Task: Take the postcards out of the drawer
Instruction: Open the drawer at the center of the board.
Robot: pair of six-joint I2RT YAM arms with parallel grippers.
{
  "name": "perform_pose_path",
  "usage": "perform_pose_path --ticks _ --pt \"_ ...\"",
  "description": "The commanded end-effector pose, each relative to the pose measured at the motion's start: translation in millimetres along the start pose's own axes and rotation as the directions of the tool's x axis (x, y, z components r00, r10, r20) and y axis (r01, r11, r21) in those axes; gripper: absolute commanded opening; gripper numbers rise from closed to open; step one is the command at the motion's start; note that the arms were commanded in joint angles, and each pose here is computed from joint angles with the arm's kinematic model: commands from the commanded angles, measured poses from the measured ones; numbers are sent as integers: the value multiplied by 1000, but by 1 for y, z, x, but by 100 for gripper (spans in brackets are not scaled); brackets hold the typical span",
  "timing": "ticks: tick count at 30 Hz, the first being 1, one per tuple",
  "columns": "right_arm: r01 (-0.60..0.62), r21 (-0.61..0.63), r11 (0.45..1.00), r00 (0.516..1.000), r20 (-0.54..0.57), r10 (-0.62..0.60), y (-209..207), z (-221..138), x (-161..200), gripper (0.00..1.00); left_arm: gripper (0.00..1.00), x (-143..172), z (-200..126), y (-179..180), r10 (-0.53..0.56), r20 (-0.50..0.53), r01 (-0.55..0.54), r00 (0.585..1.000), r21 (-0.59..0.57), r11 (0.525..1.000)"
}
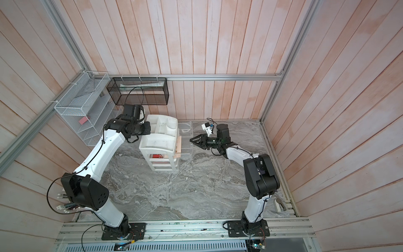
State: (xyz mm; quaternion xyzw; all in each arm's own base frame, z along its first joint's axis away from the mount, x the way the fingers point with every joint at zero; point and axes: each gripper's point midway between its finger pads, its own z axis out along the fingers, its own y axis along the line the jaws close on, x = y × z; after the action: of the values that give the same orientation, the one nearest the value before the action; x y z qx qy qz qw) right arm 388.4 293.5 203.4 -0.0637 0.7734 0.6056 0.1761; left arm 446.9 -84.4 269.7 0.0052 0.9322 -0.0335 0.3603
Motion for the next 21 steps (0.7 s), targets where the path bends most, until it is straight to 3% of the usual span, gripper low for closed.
perform_pose_path --ticks 1,21 --pt "70 -19 997 997 41 -70 17 -14 -11 41 0 -29 -9 7 10 100 -7 995 -28 1000" --pt "33 16 999 997 65 -34 0 -24 -9 41 0 -29 -12 7 7 104 -4 995 -25 1000"
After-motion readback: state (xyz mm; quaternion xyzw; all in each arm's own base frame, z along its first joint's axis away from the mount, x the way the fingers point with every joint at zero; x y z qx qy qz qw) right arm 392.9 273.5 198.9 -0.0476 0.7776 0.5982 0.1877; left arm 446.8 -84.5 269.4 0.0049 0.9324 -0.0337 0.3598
